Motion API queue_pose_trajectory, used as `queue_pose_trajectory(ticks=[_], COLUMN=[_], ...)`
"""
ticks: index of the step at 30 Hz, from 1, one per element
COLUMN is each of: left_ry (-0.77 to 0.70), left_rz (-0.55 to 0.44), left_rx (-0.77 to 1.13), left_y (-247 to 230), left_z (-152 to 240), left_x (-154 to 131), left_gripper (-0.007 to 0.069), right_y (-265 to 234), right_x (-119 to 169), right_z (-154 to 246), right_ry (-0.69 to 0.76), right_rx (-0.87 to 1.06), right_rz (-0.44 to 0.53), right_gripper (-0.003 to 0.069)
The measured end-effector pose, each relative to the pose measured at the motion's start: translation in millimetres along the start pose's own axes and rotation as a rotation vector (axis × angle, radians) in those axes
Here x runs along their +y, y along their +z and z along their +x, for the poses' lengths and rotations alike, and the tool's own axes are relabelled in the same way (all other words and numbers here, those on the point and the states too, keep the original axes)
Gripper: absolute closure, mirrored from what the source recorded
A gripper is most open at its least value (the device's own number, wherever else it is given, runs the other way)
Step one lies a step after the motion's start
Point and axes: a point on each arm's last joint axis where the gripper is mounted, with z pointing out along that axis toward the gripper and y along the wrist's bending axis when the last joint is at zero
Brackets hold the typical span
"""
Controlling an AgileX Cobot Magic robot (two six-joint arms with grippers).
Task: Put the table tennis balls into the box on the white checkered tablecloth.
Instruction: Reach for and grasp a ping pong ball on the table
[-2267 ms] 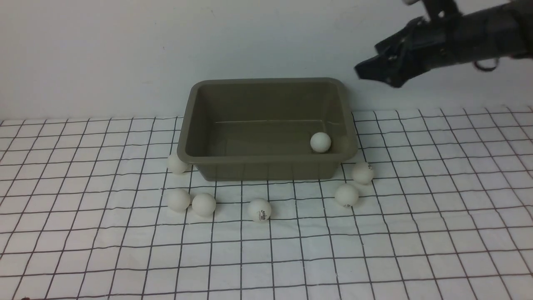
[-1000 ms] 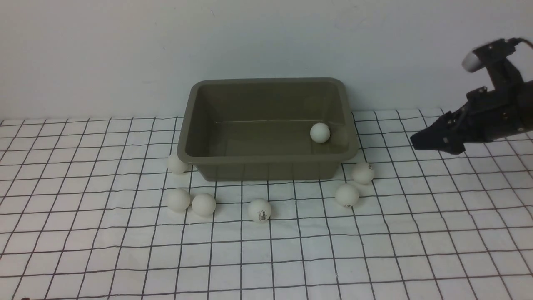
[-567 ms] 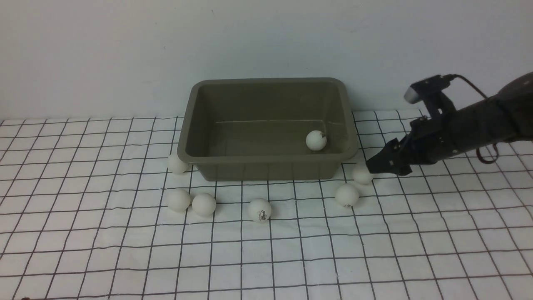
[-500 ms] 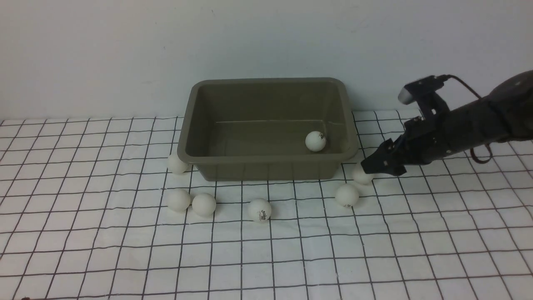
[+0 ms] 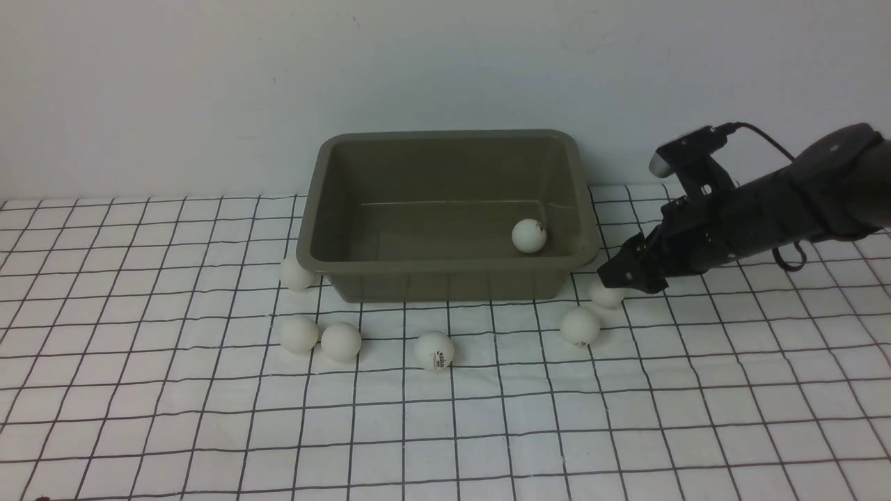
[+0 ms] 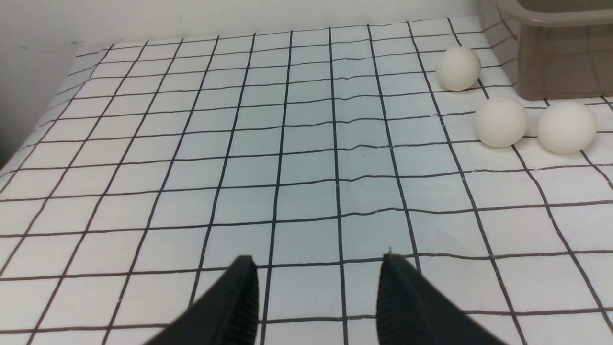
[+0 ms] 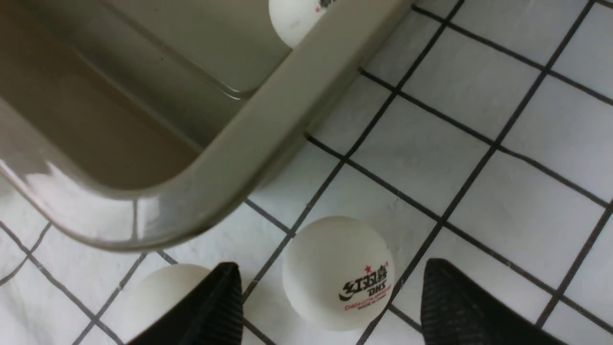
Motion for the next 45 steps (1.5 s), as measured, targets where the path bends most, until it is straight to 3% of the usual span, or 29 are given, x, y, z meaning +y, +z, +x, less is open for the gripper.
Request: queue_pose_trajectory(ticks=[23, 28, 32, 40, 45], left_ry=[0.000, 0.000, 0.000, 0.000, 0.000], left_rz=[0.000, 0.000, 0.000, 0.000, 0.000], left_rx=[0.000, 0.000, 0.000, 0.000, 0.000], left_y=[0.0, 0.0, 0.0, 0.0, 0.0], left_z=[0.0, 0.0, 0.0, 0.0, 0.0], left_x=[0.0, 0.0, 0.0, 0.0, 0.0], left_gripper=[0.0315, 0.0315, 0.0315, 0.0315, 0.0315], right_y=[26.0, 27.1, 27.7, 24.4, -4.6], right_x=[-4.2, -5.2, -7.4, -9.1, -19.1], right_z=[15.0, 13.0, 12.5, 10.1, -1.0], right_ry=[0.015, 0.037, 0.044, 0.029, 0.015], right_rx=[0.019, -0.006, -0.013, -0.019, -0.069], right_rz=[-0.044, -0.039, -0.017, 0.008, 0.073], right_gripper=[0.0207, 0.0248, 0.0349, 0.0347, 0.0347])
